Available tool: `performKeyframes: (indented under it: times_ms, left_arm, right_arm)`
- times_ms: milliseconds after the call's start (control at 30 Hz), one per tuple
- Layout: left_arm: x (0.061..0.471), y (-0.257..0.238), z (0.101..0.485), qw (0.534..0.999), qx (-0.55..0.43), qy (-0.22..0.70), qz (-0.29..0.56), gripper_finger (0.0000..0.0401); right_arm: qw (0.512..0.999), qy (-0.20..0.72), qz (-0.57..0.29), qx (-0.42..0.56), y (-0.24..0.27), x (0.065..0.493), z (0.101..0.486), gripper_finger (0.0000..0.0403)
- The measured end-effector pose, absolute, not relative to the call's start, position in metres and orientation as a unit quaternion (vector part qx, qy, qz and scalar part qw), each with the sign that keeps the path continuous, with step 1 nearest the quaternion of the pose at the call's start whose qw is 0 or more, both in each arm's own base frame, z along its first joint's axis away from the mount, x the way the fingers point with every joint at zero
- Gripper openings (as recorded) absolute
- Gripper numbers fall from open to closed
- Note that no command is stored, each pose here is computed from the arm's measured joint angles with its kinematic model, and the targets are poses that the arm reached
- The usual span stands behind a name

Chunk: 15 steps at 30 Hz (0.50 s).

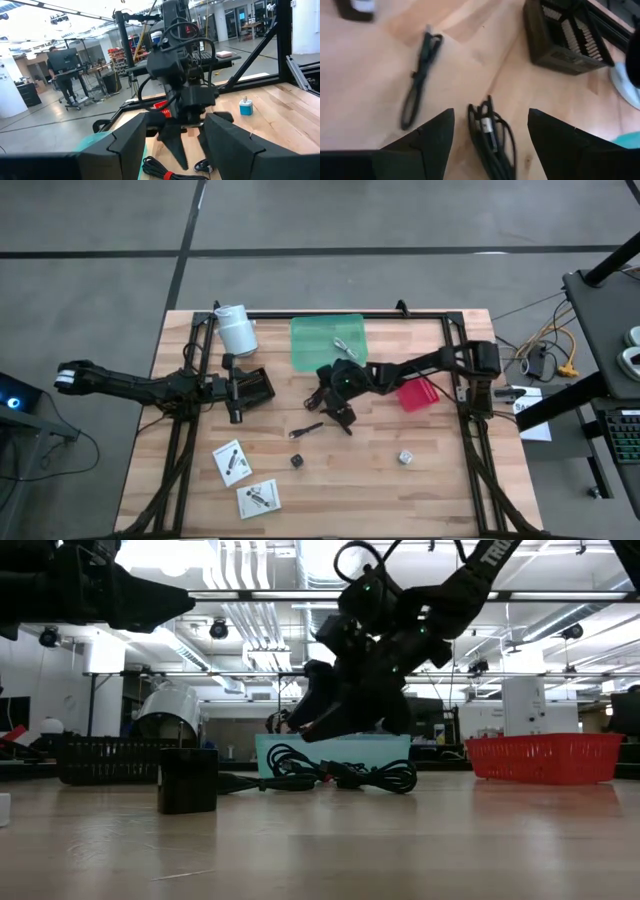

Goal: Pick and place items into bin
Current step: Put the top black charger cable into the blue bin

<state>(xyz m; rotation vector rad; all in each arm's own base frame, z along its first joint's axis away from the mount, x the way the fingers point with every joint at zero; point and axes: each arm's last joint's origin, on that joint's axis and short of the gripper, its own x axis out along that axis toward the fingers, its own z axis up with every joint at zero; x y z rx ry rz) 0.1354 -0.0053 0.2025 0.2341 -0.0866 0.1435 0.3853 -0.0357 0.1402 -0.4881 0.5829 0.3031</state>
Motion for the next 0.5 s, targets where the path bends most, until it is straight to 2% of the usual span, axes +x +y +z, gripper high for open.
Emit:
performKeyframes:
  times_ms: [333,500]
  left_arm:
    - [0.135,-0.005,0.203,0.990,0.117,-0.043,0.072,0.0187]
    - [0.135,-0.005,0.203,0.990,0.117,-0.044,0.072,0.0187]
  right_arm:
    - [0.903,0.311,0.148,-0.256,-0.039,0.406,0.120,0.0232]
    - [0.888,0.358,0.140,-0.251,-0.041,0.411,0.126,0.0217]
